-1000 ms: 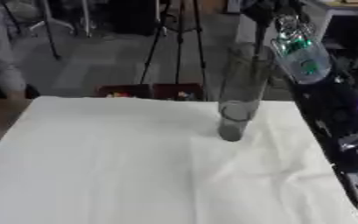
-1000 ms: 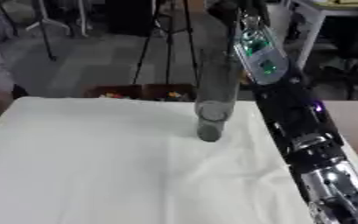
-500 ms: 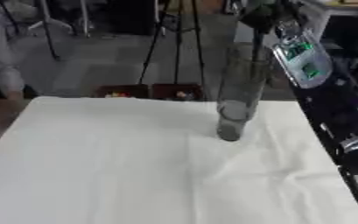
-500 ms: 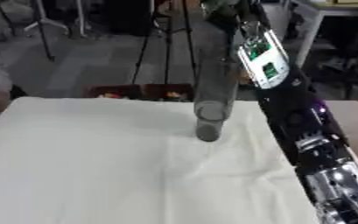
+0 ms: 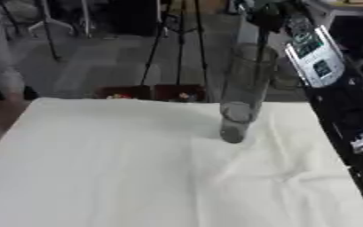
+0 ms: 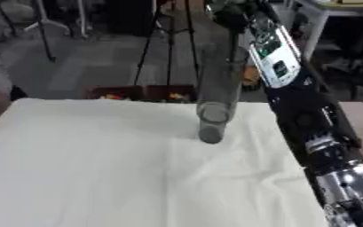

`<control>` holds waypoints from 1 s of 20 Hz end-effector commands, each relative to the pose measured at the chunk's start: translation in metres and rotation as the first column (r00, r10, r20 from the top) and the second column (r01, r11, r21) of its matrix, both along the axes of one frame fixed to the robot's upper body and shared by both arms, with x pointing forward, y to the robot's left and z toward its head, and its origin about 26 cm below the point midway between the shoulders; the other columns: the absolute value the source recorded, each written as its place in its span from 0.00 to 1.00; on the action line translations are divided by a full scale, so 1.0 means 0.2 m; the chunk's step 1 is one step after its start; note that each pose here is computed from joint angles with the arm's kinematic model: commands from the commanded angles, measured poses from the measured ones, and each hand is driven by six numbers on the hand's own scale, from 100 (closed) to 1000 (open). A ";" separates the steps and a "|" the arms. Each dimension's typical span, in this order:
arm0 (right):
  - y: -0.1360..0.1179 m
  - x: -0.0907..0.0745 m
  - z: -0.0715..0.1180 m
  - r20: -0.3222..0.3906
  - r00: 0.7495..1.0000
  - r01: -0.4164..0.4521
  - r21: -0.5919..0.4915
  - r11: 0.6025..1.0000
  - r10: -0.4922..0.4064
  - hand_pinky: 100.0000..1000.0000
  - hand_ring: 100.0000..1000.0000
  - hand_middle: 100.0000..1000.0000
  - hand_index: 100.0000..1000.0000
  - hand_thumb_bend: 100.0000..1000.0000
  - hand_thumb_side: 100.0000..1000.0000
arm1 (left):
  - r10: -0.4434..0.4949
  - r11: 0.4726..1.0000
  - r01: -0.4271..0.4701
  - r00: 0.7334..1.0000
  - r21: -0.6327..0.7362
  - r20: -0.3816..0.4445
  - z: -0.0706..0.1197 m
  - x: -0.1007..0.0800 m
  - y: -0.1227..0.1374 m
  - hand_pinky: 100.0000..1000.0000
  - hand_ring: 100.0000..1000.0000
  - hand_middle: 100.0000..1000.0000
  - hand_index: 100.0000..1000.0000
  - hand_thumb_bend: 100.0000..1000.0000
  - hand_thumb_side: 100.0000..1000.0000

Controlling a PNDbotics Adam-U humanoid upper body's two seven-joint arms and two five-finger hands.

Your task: Arrange flowers into the vase.

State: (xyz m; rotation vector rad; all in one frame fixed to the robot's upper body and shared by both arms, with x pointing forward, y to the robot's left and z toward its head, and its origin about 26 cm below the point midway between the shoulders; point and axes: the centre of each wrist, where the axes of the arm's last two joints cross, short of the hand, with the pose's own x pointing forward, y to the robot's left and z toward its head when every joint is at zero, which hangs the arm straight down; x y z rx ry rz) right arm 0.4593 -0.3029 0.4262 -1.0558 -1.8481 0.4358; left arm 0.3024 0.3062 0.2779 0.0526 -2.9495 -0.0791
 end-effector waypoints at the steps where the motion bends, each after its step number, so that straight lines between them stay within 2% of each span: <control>1: -0.05 -0.06 0.09 0.039 0.999 0.027 -0.024 0.999 -0.026 0.90 0.91 0.86 0.56 0.36 0.67 | 0.018 1.000 -0.019 0.999 0.021 0.030 0.05 -0.02 0.02 0.77 0.93 0.93 0.97 0.00 1.00; 9: -0.07 -0.06 0.09 -0.002 1.000 0.031 -0.071 0.997 -0.031 0.91 0.93 0.88 0.62 0.40 0.74 | 0.020 1.000 -0.020 0.999 0.019 0.029 0.04 -0.02 0.02 0.77 0.93 0.93 0.97 0.00 1.00; 14: -0.09 -0.06 0.09 -0.036 0.998 0.039 -0.103 0.994 -0.042 0.91 0.94 0.88 0.63 0.40 0.74 | 0.020 1.000 -0.021 0.999 0.019 0.029 0.04 -0.02 0.02 0.77 0.93 0.93 0.97 0.00 1.00; 20: -0.10 -0.07 0.09 -0.040 0.998 0.049 -0.106 0.993 -0.054 0.91 0.94 0.88 0.63 0.40 0.73 | 0.021 1.000 -0.022 0.999 0.018 0.028 0.04 -0.02 0.02 0.76 0.93 0.93 0.97 0.00 1.00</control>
